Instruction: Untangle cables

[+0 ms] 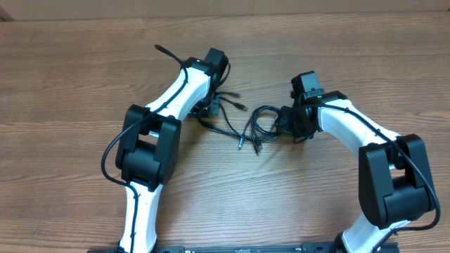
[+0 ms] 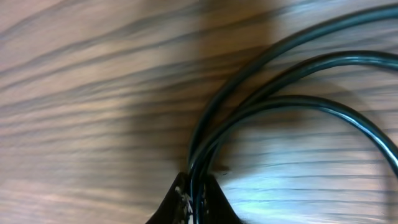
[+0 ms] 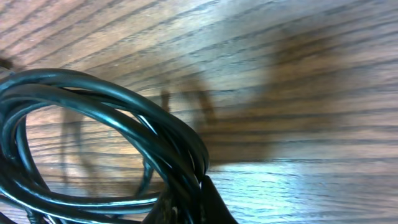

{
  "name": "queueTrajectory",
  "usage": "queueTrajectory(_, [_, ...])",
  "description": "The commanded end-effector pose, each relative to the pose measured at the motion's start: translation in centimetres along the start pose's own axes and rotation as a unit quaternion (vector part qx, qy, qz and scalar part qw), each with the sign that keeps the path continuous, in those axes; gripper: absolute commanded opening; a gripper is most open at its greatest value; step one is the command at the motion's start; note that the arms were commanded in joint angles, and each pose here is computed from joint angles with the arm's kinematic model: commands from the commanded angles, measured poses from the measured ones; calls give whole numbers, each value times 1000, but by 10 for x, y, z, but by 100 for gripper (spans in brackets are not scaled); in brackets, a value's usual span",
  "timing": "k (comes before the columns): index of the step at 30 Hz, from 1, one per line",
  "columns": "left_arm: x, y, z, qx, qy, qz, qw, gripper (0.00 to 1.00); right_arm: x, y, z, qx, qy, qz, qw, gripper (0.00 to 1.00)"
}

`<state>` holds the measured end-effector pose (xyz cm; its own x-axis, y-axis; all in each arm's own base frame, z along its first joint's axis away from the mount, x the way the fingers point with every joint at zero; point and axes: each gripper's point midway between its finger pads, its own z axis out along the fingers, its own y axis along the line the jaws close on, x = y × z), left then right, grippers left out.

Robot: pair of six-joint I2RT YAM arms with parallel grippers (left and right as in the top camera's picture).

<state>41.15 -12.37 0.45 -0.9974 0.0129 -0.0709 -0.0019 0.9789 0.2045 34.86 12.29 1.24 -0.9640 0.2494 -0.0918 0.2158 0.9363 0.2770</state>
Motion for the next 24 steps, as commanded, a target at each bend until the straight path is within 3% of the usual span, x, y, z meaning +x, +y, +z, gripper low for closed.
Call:
queueTrajectory(1, [-6, 58, -18, -61, -15, -103, 993, 4, -1, -13, 0, 32, -5, 31, 999, 4])
queueTrajectory(5, [9, 89, -27, -65, 18, -174, 982, 4, 1, -23, -1, 58, -8, 80, 995, 4])
queueTrajectory(12, [18, 135, -22, -73, 52, -227, 970, 4, 3, -21, 0, 53, -3, 98, 994, 12])
queueTrajectory(20, [15, 143, -26, -70, 43, -238, 968, 4, 6, -20, -1, 49, 5, 99, 994, 13])
queueTrajectory(21, [12, 142, -28, -64, 38, -238, 968, 13, 6, -20, -1, 49, 6, 99, 994, 13])
queueTrajectory(22, [7, 139, -32, -51, 31, -234, 970, 31, 6, -20, -1, 49, 5, 99, 994, 15])
queueTrajectory(24, [-4, 131, -40, -17, 16, -215, 976, 47, 6, -20, -1, 48, 6, 89, 995, 20])
